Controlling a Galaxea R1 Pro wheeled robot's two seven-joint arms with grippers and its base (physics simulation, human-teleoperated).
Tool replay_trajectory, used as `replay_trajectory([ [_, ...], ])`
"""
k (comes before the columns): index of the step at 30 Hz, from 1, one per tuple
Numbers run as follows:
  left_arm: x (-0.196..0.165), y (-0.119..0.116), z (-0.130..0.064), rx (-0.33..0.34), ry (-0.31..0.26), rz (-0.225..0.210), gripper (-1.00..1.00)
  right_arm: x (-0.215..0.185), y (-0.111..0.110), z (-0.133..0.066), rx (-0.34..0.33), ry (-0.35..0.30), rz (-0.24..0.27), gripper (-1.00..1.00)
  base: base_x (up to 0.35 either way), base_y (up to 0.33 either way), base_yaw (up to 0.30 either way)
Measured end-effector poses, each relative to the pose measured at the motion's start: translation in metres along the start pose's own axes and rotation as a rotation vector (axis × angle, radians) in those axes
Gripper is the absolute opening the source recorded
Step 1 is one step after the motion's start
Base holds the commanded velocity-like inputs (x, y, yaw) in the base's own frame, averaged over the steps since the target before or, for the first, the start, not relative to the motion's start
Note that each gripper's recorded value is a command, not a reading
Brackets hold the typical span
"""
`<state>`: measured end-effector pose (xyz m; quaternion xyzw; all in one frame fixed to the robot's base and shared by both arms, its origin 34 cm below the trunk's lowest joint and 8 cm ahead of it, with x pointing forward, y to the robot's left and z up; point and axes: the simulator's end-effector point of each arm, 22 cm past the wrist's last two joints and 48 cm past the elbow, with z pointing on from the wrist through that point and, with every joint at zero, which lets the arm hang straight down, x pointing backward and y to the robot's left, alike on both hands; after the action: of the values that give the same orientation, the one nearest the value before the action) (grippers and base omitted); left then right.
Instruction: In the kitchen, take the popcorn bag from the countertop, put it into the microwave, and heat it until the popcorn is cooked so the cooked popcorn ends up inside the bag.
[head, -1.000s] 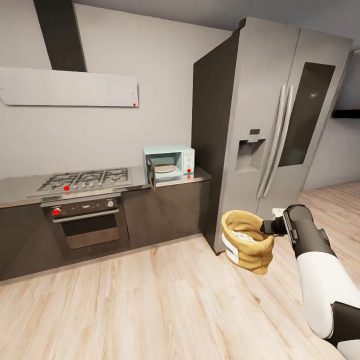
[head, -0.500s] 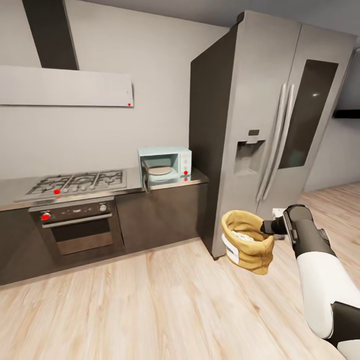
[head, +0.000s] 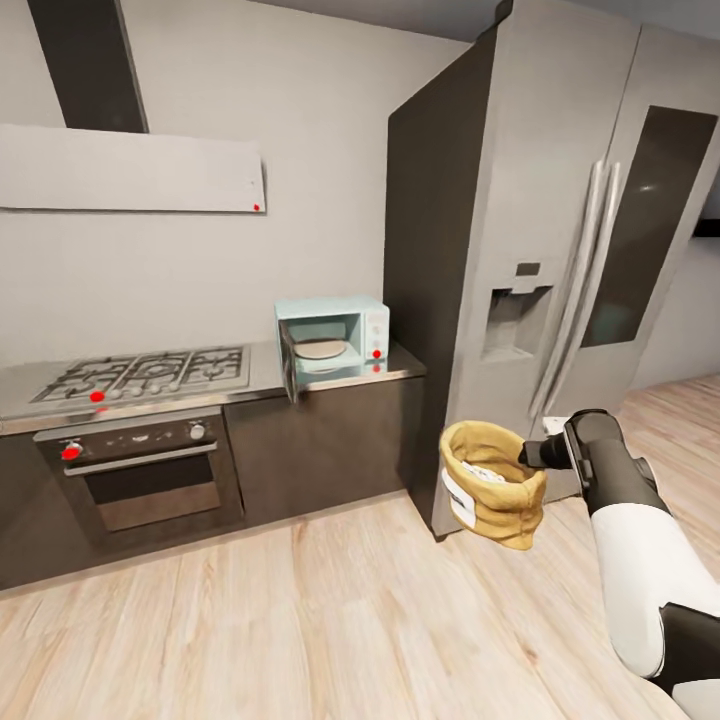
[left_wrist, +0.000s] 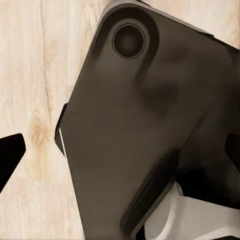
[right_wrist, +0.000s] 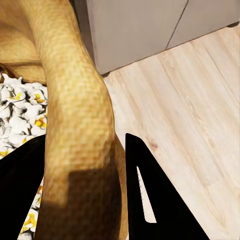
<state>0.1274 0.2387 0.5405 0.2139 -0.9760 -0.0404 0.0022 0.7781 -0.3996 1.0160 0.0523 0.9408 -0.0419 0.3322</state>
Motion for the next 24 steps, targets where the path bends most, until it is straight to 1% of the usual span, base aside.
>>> replay_trajectory([
  [9, -0.0001, 0.0001, 0.0000, -0.001, -0.001, 0.000, 1.00, 0.0034, 0.0003, 0.0023, -0.001, 0.010, -0.001, -1.00, 0.323, 0.000, 0.264],
  [22, -0.0002, 0.0000, 0.0000, 0.000, -0.001, 0.000, 1.00, 0.0035, -0.0005, 0.0023, 0.003, 0.010, -0.002, -1.00, 0.323, 0.000, 0.011],
  [24, -0.0002, 0.0001, 0.0000, -0.001, -0.001, 0.000, 1.00, 0.0035, -0.0013, 0.0022, 0.005, 0.010, -0.002, -1.00, 0.323, 0.000, 0.124],
])
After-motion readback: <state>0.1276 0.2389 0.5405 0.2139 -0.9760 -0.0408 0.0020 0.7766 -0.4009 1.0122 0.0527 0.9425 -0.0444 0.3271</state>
